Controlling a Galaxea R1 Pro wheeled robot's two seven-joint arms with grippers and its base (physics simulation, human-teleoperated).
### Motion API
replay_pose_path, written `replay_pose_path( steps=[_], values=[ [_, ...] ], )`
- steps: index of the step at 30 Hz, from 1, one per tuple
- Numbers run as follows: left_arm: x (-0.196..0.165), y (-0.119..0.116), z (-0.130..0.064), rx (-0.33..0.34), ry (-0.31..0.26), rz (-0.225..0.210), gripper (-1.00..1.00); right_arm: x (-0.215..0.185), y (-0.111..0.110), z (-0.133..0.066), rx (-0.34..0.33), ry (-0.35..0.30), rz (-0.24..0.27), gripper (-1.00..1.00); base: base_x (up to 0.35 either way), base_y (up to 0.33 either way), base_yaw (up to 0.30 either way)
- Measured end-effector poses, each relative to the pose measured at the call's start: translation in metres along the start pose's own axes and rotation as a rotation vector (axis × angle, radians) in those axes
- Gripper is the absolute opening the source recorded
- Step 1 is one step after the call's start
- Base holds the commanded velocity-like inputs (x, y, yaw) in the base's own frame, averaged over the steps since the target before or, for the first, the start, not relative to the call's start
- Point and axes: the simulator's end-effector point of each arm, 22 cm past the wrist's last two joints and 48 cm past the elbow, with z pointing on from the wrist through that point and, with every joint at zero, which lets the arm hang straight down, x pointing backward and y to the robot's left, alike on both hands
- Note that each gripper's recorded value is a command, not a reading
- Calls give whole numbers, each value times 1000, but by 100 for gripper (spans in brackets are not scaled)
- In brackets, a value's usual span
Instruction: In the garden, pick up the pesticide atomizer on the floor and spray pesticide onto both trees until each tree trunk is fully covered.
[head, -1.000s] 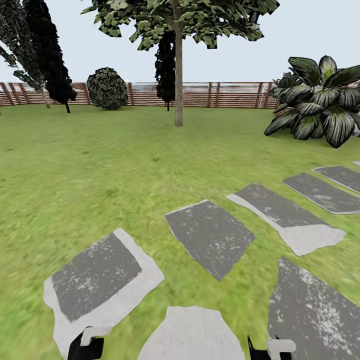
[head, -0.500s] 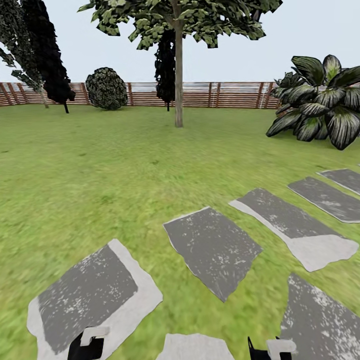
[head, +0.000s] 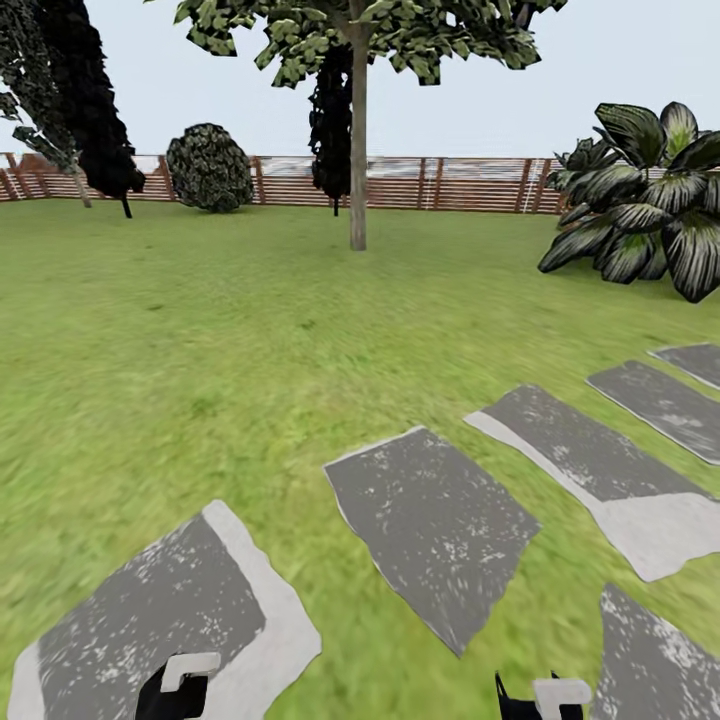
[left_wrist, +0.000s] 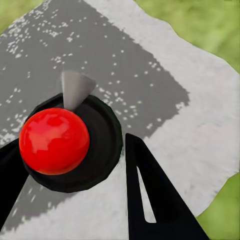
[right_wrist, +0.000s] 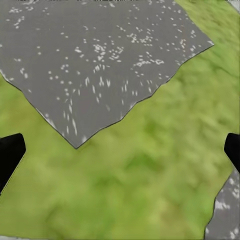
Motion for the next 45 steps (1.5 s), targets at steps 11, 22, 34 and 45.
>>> replay_pose_path(
  steps=[11, 22, 34, 45],
  values=[
    [0, 0, 0, 0, 0, 0, -100, 0, 0, 0, 0, 0, 0, 100, 339, 0, 0],
    [0, 0, 0, 0, 0, 0, -100, 0, 0, 0, 0, 0, 0, 100, 339, 0, 0],
    [0, 1, 0, -1, 0, 0, -100, 0, 0, 0, 0, 0, 0, 100, 339, 0, 0],
    [0, 1, 0, -1, 0, 0, -100, 0, 0, 0, 0, 0, 0, 100, 339, 0, 0]
  ],
)
